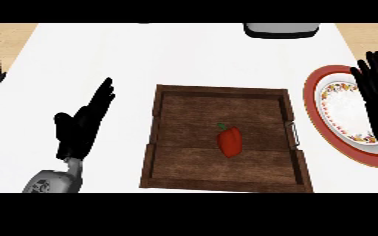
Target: Pick the bell pepper from the tray and place it in the plate
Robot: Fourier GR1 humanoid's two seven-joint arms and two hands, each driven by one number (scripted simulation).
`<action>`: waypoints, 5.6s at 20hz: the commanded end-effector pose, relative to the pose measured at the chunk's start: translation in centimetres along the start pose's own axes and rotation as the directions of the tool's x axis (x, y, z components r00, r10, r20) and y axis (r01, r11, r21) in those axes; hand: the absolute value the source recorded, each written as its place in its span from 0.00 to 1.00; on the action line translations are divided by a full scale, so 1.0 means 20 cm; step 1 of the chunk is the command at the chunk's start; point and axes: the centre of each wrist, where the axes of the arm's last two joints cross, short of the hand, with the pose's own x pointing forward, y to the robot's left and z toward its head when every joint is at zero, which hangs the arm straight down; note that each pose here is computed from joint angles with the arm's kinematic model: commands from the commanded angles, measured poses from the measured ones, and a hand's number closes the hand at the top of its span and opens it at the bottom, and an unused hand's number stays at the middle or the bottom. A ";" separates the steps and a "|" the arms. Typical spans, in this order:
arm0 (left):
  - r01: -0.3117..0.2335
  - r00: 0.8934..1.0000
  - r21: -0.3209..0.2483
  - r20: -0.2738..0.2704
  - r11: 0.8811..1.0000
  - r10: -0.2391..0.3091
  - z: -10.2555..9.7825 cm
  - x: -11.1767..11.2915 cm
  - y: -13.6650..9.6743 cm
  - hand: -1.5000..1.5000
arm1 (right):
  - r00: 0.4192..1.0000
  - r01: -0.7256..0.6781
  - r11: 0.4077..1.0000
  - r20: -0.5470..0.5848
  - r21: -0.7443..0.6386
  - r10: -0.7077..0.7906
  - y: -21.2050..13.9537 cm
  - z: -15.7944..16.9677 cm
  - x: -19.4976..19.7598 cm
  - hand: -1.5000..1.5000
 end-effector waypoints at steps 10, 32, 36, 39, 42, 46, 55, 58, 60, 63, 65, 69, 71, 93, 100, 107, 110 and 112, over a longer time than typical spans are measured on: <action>0.108 0.985 0.045 0.130 0.993 -0.113 -0.12 0.16 0.05 0.50 | 0.827 -0.562 0.809 0.152 0.172 0.542 0.76 0.02 -0.05 1.00; 0.096 0.991 0.109 0.078 0.989 -0.105 -0.16 0.11 0.16 0.50 | 0.435 -0.859 0.425 -0.029 0.285 0.900 1.24 0.36 0.29 0.00; 0.096 0.988 0.090 0.109 0.991 -0.105 -0.15 0.09 0.09 0.50 | 0.407 -0.846 0.409 -0.079 0.342 0.910 1.28 0.32 0.49 0.00; 0.082 0.989 0.087 0.119 0.993 -0.092 -0.19 0.13 0.15 0.50 | 0.358 -0.832 0.377 -0.126 0.407 0.925 1.28 0.34 0.41 0.00; 0.091 0.991 0.091 0.094 0.992 -0.100 -0.15 0.11 0.12 0.50 | 0.356 -0.819 0.383 -0.144 0.428 0.923 1.29 0.29 0.46 0.00; 0.095 0.988 0.098 0.111 0.991 -0.105 -0.14 0.09 0.09 0.50 | 0.333 -0.809 0.367 -0.156 0.458 0.930 1.26 0.29 0.35 0.00; 0.095 0.987 0.077 0.124 0.992 -0.104 -0.12 0.08 0.11 0.50 | 0.228 -0.778 0.292 -0.183 0.556 0.956 1.32 0.17 0.14 0.00; 0.100 0.987 0.099 0.116 0.990 -0.111 -0.20 0.06 0.10 0.50 | 0.241 -0.774 0.299 -0.176 0.558 0.954 1.27 0.16 0.11 0.00; 0.089 0.988 0.066 0.118 0.994 -0.096 -0.15 0.14 0.04 0.50 | 0.222 -0.765 0.291 -0.190 0.574 0.956 1.27 0.21 0.00 0.00; 0.098 0.989 0.096 0.105 0.991 -0.108 -0.17 0.16 0.06 0.50 | 0.230 -0.748 0.299 -0.190 0.593 0.954 1.14 0.10 0.06 0.00; 0.079 0.991 0.086 0.103 0.993 -0.088 -0.16 0.04 0.11 0.50 | 0.220 -0.742 0.291 -0.191 0.604 0.957 1.19 0.14 0.00 0.00; 0.100 0.986 0.085 0.127 0.991 -0.110 -0.18 0.11 0.20 0.50 | 0.212 -0.735 0.300 -0.214 0.609 0.954 1.15 0.14 -0.10 0.00; 0.096 0.990 0.086 0.097 0.992 -0.104 -0.17 0.05 0.17 0.50 | 0.208 -0.736 0.290 -0.204 0.612 0.957 1.09 0.15 -0.08 0.00; 0.074 0.992 0.166 0.086 0.983 -0.089 -0.13 0.07 0.20 0.50 | 0.173 -0.913 0.206 -0.125 0.352 0.977 0.22 0.04 -0.09 1.00; 0.077 0.993 0.201 0.068 0.977 -0.092 -0.10 0.06 0.26 0.50 | 0.294 -0.955 0.293 0.013 0.052 0.956 -0.27 -0.05 0.21 1.00; 0.065 0.995 0.168 0.067 0.984 -0.078 -0.08 0.01 0.21 0.50 | 0.435 -0.880 0.467 0.247 -0.084 0.866 -0.69 -0.02 0.40 1.00; 0.077 0.991 0.151 0.094 0.986 -0.092 -0.12 0.07 0.20 0.50 | 0.526 -0.825 0.565 0.326 -0.030 0.785 -0.90 0.04 0.41 1.00; 0.082 0.989 0.121 0.112 0.989 -0.096 -0.13 0.09 0.16 0.50 | 0.564 -0.806 0.591 0.325 0.017 0.759 -1.06 0.11 0.43 1.00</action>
